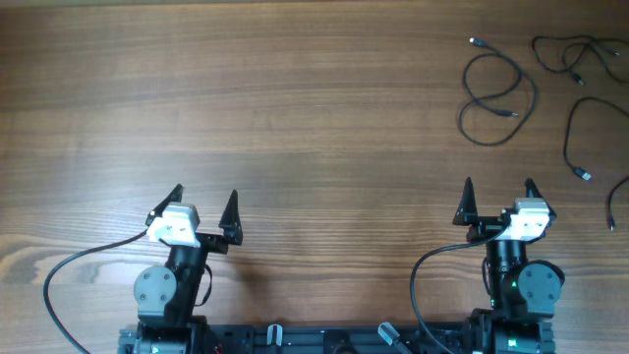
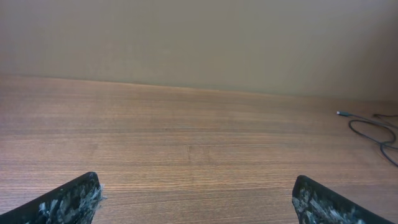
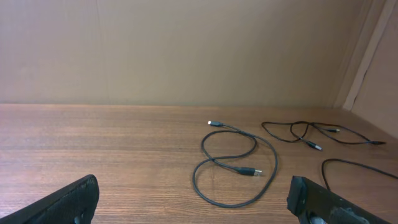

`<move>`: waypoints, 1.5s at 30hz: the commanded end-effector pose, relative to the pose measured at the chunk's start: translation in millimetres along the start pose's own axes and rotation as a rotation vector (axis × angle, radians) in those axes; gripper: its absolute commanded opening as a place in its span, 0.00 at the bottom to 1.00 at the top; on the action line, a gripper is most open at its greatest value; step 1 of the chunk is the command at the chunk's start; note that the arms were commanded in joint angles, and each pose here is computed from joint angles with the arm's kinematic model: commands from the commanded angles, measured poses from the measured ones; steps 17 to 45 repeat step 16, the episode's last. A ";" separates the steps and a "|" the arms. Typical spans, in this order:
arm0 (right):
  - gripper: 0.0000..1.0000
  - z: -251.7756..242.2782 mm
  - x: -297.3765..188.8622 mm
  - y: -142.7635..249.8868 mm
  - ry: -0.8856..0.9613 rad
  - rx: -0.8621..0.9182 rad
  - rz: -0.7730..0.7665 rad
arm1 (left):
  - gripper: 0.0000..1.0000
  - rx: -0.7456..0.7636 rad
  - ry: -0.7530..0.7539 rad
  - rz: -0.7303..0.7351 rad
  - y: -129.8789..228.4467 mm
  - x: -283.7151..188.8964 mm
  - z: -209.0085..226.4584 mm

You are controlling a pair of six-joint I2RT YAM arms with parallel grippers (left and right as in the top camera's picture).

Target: Untangle cables

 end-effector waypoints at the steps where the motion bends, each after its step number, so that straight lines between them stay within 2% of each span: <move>1: 1.00 -0.6 -0.6 -1.4 0.010 0.014 -0.013 | 1.00 0.023 0.021 -0.001 2.5 0.3 -1.9; 45: 1.00 -0.6 -0.6 -1.4 0.010 0.014 -0.014 | 1.00 0.023 0.021 -0.001 2.5 0.3 -1.9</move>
Point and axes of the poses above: each gripper's point midway between its finger pads, its own x axis out along the fingers, its own z axis along the line the jaws close on, y = z × x, the point moved 10 cm from there along -x, back along the fingers, and after that the axes turned 8 degrees about x, right-handed, at the moved point
